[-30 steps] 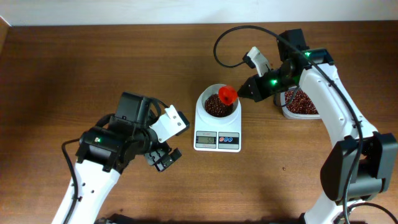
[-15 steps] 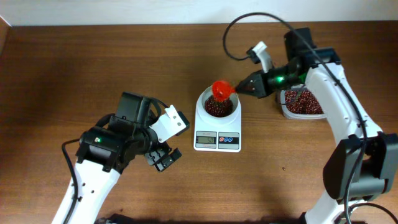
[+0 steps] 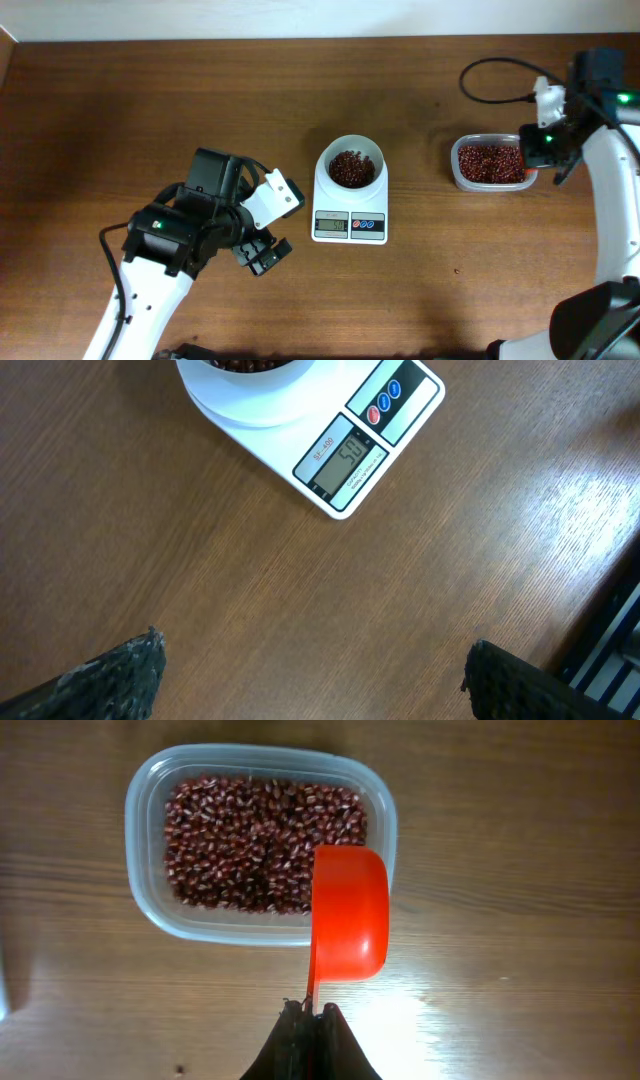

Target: Scoop and weigh 50g on scale

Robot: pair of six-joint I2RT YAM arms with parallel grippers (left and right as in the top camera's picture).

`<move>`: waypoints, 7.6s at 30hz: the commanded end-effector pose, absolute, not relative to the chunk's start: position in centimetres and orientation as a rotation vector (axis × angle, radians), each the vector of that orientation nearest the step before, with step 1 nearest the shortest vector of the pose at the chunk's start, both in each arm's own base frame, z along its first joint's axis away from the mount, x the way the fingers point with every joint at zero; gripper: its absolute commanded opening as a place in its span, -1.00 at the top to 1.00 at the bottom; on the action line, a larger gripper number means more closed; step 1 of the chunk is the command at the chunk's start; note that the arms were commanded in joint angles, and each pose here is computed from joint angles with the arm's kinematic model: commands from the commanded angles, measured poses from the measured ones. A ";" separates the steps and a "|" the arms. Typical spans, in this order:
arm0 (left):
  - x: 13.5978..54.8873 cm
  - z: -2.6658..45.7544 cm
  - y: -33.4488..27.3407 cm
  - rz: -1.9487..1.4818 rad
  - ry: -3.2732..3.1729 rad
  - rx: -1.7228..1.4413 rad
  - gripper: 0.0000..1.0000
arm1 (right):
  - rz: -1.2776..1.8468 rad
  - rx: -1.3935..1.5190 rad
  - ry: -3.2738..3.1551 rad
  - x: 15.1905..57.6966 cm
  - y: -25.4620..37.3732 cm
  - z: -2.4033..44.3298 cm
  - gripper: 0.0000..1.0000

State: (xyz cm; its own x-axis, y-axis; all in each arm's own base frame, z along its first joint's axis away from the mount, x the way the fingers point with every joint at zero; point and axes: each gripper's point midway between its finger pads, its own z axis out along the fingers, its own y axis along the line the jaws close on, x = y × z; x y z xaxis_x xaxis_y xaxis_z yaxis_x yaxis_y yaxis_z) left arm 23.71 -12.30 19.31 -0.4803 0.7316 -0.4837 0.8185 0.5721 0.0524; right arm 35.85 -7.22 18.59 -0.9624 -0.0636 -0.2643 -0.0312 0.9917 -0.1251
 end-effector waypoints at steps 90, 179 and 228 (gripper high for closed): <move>23.8 20.1 -12.5 -0.262 2.315 1.248 -0.98 | 0.561 -0.342 2.205 19.2 4.7 28.3 -0.98; 23.8 20.1 -12.5 -0.262 2.315 1.248 -0.98 | 0.182 -0.275 1.624 25.8 4.4 18.2 -0.98; 23.8 20.1 -12.5 -0.262 2.315 1.248 -0.98 | 0.094 -0.271 1.603 24.2 3.4 16.2 -0.98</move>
